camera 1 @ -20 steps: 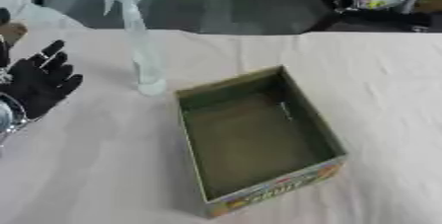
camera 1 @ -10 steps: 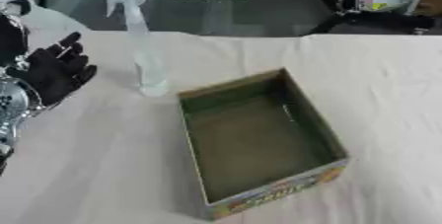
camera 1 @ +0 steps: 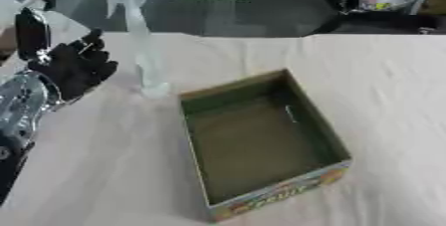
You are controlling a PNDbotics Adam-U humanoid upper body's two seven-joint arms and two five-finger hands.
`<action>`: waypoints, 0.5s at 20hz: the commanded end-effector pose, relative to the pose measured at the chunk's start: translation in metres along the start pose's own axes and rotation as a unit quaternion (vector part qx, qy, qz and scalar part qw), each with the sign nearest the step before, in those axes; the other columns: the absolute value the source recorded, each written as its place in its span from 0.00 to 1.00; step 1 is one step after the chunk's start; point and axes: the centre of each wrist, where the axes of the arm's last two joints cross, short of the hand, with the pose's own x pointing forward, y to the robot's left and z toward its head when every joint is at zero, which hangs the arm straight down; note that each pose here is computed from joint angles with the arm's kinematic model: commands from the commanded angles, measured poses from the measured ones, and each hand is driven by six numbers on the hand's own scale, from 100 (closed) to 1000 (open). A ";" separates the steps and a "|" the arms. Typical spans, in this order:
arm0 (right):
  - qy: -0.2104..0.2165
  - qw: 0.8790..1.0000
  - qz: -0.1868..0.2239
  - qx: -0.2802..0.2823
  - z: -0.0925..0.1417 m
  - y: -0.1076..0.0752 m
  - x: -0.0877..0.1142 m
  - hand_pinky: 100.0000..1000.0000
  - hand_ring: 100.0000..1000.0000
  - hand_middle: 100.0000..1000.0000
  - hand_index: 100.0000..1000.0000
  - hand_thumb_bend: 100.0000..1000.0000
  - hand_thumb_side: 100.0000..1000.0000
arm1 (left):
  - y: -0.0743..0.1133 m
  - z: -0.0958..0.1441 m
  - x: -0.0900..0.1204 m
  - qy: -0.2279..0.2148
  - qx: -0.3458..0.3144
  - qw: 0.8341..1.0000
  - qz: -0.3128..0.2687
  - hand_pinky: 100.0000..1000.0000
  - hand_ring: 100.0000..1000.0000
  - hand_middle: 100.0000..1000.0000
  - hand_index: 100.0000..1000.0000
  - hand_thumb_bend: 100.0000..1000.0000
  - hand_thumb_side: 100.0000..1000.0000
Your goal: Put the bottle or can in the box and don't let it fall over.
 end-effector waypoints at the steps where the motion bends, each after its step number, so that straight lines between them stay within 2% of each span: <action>1: -0.017 1.000 -0.002 0.005 -0.007 0.001 0.010 0.83 0.92 1.00 1.00 0.00 0.66 | -0.010 0.002 0.007 -0.006 -0.011 1.000 -0.006 0.00 0.00 0.19 0.99 0.27 1.00; 10: -0.018 1.000 -0.005 0.005 -0.007 0.002 0.010 0.83 0.92 1.00 1.00 0.00 0.66 | -0.019 -0.001 0.009 0.001 -0.027 1.000 0.003 0.00 0.00 0.19 0.99 0.25 1.00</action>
